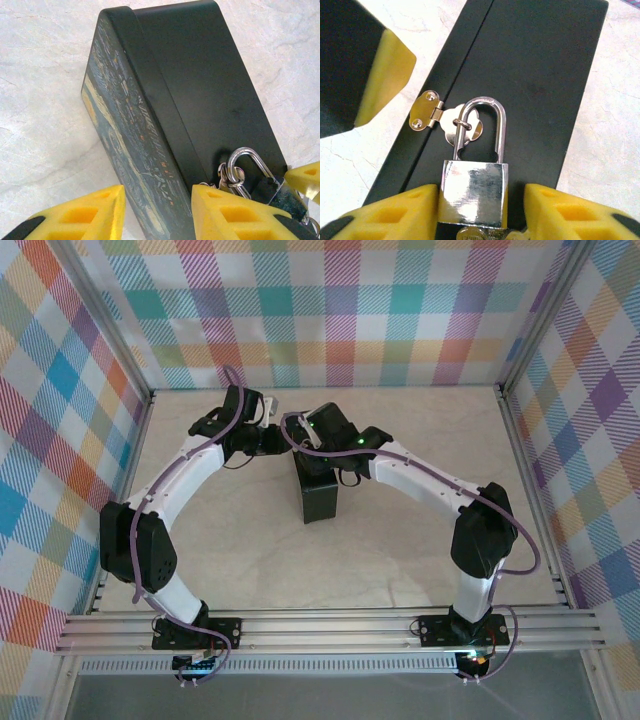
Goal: Unlock a padlock with a key
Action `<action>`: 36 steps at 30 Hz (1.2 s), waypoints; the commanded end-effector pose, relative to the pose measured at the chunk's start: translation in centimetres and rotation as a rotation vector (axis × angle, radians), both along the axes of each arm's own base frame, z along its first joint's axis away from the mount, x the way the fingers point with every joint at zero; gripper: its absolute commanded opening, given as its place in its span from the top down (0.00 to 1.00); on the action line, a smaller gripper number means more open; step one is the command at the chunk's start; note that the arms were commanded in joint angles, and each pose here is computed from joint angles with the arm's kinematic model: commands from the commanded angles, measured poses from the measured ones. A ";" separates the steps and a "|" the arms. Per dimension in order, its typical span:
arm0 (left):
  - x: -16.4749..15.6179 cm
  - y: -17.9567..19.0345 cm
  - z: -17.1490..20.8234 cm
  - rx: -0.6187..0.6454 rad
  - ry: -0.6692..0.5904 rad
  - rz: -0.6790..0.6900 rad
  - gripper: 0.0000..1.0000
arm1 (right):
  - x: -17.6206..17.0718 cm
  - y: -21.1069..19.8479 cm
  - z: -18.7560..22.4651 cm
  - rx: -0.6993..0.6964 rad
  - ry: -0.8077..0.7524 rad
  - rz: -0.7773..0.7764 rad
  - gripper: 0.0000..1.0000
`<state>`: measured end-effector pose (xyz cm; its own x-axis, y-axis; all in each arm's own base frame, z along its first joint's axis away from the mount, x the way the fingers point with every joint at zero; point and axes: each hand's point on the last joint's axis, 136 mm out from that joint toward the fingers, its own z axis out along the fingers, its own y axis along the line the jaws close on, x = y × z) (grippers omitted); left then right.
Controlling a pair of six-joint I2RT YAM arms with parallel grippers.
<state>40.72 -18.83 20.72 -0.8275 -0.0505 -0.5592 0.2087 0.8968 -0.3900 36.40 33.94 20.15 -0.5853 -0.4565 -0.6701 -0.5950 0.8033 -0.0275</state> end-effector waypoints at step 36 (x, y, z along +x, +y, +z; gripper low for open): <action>2.8 0.2 4.3 -0.033 -0.095 0.062 0.61 | 0.1 -0.4 6.8 0.835 0.408 -0.094 0.75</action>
